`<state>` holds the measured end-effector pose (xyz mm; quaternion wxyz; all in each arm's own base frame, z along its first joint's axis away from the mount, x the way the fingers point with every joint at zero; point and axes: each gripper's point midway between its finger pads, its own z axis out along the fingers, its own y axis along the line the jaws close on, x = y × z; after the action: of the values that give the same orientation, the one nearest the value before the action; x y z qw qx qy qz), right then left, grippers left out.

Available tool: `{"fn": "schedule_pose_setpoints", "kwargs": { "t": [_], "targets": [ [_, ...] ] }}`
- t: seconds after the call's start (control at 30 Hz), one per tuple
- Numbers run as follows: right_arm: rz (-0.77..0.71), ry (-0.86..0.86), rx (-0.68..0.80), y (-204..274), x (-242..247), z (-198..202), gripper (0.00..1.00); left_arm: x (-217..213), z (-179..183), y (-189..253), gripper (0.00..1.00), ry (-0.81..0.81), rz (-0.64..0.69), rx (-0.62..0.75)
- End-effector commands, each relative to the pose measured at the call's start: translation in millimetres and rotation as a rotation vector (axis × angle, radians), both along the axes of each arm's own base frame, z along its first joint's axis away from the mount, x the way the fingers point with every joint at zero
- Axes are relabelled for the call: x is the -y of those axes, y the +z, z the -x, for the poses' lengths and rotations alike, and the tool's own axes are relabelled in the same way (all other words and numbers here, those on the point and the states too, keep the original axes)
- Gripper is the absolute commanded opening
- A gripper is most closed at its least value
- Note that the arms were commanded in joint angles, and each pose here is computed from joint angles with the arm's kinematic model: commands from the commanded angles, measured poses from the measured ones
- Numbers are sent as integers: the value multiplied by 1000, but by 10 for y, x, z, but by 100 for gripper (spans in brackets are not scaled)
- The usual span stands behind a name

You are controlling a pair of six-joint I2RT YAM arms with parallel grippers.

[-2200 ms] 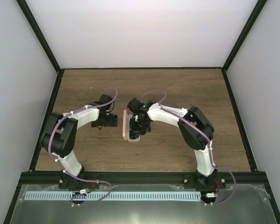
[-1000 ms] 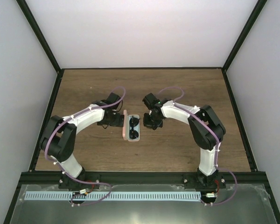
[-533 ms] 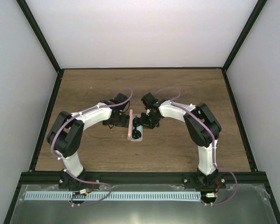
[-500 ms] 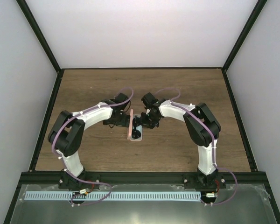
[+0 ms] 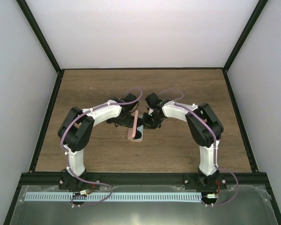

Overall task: Organize the sunglasses
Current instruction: Close the sunglasses case at the center of the board.

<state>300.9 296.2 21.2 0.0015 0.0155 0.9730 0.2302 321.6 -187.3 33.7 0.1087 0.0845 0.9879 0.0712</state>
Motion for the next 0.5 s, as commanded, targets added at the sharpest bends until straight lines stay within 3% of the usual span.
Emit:
{"fn": "schedule_pose_setpoints", "kwargs": {
  "t": [0.0, 0.47],
  "targets": [
    [-120, 30, 2, 50, -171, 18, 3, 533, 172, -177, 99, -92, 110, -64],
    [-194, 52, -69, -97, -265, 136, 4, 818, 312, -117, 99, -188, 33, -59]
  ]
}}
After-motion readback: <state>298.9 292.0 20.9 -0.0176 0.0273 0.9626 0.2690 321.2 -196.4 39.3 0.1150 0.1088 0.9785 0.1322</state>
